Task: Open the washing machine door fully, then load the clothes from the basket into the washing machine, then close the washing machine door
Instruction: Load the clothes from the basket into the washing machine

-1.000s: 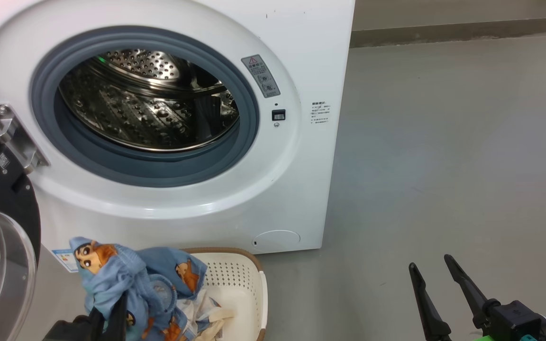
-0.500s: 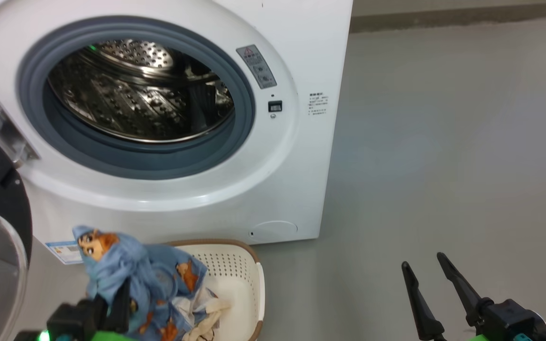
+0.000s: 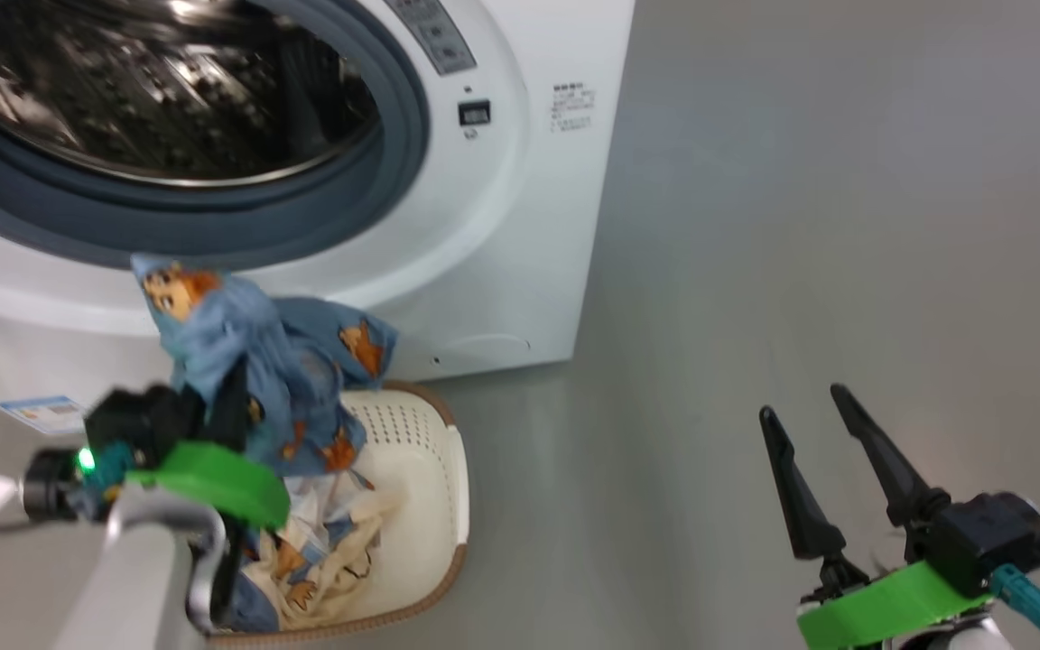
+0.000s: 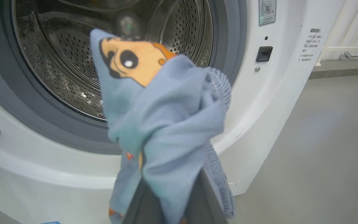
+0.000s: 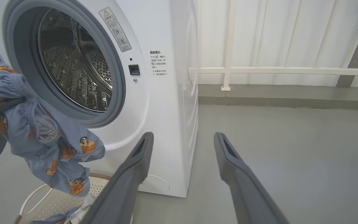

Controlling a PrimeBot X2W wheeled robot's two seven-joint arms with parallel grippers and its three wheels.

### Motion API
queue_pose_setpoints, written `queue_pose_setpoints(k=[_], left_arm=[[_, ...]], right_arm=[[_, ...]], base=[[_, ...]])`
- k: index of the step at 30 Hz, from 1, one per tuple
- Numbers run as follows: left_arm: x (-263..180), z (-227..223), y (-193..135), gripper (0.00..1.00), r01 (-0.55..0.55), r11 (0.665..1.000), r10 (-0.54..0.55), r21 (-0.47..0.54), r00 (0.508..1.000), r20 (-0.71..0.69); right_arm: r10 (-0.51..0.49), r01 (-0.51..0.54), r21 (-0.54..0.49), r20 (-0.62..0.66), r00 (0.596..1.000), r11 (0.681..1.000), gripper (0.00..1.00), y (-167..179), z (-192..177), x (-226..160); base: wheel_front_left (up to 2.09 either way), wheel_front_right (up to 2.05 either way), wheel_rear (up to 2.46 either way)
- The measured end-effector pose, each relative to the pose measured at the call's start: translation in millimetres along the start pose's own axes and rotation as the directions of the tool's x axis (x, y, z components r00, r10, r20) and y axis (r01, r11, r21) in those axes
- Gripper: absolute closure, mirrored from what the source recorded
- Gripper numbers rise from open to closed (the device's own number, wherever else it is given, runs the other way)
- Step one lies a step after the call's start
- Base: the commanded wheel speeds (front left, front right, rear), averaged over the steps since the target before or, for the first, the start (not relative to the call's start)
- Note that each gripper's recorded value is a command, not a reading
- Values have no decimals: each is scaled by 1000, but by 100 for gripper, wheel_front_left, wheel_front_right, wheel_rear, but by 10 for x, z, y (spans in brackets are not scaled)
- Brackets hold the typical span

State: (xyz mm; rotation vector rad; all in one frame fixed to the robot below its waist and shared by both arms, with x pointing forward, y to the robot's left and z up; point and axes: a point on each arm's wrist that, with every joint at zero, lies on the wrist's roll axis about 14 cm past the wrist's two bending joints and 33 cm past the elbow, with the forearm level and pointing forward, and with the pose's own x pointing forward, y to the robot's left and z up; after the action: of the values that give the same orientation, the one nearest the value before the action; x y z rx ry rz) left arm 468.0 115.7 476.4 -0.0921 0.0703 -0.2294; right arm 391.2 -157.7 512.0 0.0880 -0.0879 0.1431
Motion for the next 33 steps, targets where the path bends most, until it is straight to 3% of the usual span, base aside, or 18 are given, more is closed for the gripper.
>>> queue_pose_setpoints(k=[13, 23, 33], left_arm=[[1108, -290, 322, 100, -18, 997, 8, -74, 990, -141], [1888, -517, 491, 100, 7, 996, -35, -86, 944, -327], [2414, -424, 592, 100, 27, 998, -46, -62, 940, -337]], right_arm=[[-27, 27, 17, -45, 999, 999, 0, -190, -342, 378], [-56, 60, 30, -99, 993, 998, 0, -322, -660, 569], [-99, 104, 34, -136, 986, 994, 0, -472, -803, 556]], base=[[0, 0, 0], [0, 0, 0], [0, 0, 0]])
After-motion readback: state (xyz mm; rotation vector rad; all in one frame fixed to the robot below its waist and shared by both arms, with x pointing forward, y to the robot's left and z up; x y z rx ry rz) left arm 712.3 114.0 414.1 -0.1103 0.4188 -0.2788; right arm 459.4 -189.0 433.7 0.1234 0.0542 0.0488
